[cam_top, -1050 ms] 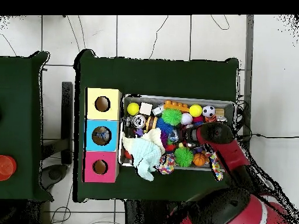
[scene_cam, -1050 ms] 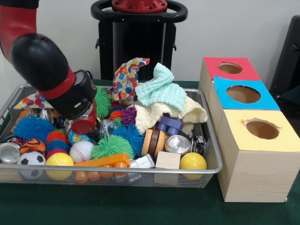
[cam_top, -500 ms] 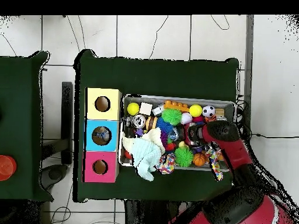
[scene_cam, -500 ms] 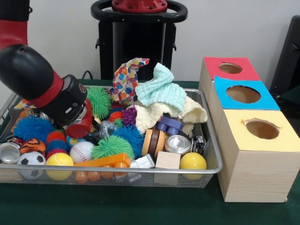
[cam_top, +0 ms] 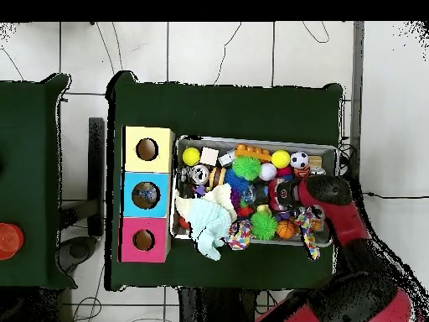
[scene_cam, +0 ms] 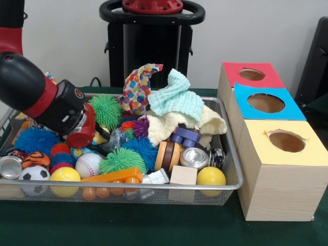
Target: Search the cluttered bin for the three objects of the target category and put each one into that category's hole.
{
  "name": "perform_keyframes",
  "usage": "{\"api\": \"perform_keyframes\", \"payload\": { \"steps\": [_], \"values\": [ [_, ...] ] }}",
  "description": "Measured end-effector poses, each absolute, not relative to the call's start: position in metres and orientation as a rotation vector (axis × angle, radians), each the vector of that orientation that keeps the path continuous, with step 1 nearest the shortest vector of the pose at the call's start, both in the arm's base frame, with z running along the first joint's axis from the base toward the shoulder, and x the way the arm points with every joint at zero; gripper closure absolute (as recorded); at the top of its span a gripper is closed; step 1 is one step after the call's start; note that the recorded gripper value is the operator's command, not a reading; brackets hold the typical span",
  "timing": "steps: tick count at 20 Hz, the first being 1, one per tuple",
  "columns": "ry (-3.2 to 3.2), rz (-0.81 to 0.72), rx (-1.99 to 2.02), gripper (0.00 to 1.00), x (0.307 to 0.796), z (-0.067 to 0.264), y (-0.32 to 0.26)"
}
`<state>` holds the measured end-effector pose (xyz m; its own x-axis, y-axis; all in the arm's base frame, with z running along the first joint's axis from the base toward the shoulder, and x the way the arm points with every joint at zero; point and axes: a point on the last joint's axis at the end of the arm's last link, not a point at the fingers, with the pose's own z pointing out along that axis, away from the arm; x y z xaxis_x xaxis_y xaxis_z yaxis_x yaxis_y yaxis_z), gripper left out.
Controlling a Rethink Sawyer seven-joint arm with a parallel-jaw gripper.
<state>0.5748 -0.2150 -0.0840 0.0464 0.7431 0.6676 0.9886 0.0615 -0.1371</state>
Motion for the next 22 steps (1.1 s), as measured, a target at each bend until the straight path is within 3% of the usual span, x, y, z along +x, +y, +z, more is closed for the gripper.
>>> {"api": "perform_keyframes", "payload": {
  "steps": [22],
  "values": [
    [-1.622,-0.747,-1.660,0.00,0.588,-0.103,-0.206]
  ]
}}
